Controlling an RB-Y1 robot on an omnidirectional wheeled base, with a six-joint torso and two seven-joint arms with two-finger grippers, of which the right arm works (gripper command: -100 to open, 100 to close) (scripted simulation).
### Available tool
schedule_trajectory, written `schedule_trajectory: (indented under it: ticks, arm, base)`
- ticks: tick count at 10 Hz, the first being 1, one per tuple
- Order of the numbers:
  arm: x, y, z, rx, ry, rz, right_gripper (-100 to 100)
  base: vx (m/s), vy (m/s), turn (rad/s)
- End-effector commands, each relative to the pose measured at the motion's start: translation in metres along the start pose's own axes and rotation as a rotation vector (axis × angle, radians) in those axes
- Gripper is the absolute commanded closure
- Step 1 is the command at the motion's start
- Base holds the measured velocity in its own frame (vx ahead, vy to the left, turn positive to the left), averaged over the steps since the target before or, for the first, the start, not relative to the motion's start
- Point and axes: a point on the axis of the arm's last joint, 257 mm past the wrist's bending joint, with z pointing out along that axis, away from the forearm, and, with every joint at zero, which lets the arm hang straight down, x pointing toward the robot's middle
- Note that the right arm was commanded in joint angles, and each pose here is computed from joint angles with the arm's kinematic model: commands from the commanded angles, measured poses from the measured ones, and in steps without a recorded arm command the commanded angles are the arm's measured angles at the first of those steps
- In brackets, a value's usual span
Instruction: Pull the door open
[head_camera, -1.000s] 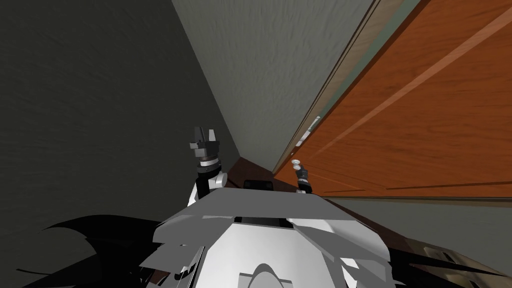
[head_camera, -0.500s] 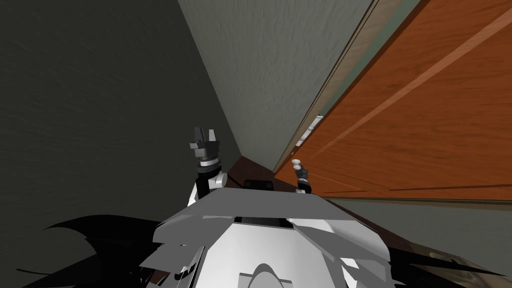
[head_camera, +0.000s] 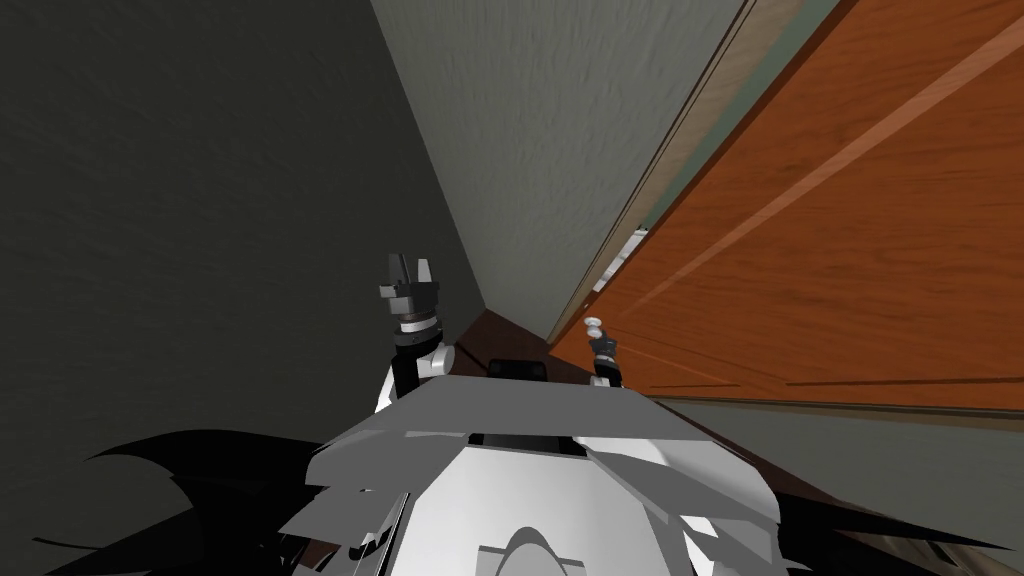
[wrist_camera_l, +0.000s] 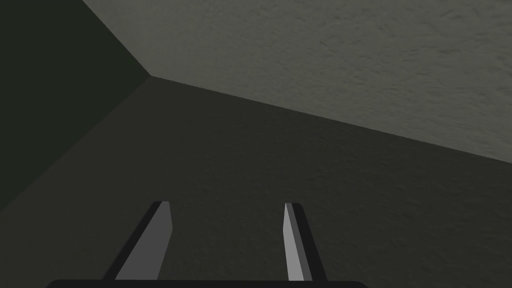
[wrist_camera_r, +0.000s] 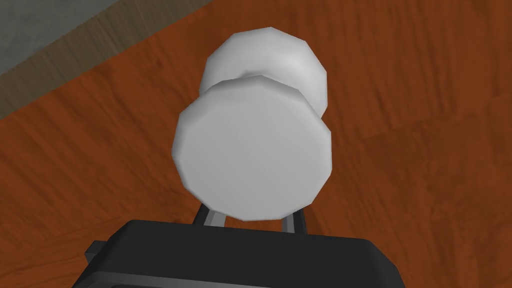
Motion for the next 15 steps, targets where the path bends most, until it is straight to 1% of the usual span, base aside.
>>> schedule_trajectory:
  ticks: [1, 2, 3, 4, 5, 6, 7, 9, 10, 11, 12, 13, 14, 15]
  arm:
    - [0.009, 0.005, 0.0076, -0.021, 0.012, 0.065, 100]
    - [0.009, 0.005, 0.0076, -0.021, 0.012, 0.067, 100]
    - [0.009, 0.005, 0.0096, -0.023, 0.005, 0.118, 100]
    - [0.008, 0.005, 0.0115, -0.025, -0.001, 0.151, 100]
    - [0.008, 0.005, 0.0115, -0.025, -0.001, 0.169, 100]
    - [0.008, 0.005, 0.0135, -0.028, -0.008, 0.211, 100]
    - [0.008, 0.005, 0.0135, -0.028, -0.008, 0.219, 100]
    - [0.008, 0.005, 0.017, -0.033, -0.019, 0.301, 100]
    - [0.008, 0.005, 0.017, -0.033, -0.019, 0.319, 100]
    - [0.008, 0.004, 0.0187, -0.036, -0.025, 0.357, 100]
    - [0.008, 0.004, 0.0187, -0.036, -0.025, 0.369, 100]
    - [0.008, 0.004, 0.0204, -0.039, -0.03, 0.412, 100]
    - [0.001, -0.01, 0.0115, -0.012, -0.061, 0.434, -100]
    - [0.007, -0.012, 0.0135, -0.016, -0.061, 0.48, -100]
  base:
    - [-0.072, -0.002, 0.071]
    - [-0.054, -0.011, 0.058]
    - [-0.048, -0.024, 0.057]
    - [-0.092, -0.021, 0.116]
    - [-0.079, -0.007, 0.073]
    - [-0.07, -0.001, 0.078]
    - [-0.047, -0.005, 0.037]
    - [-0.067, -0.016, 0.1]
    - [-0.06, -0.021, 0.032]
    - [-0.062, -0.006, 0.063]
    - [-0.051, -0.001, 0.044]
    - [-0.053, -0.001, 0.094]
    - [-0.074, -0.014, -0.001]
    - [-0.116, 0.005, 0.015]
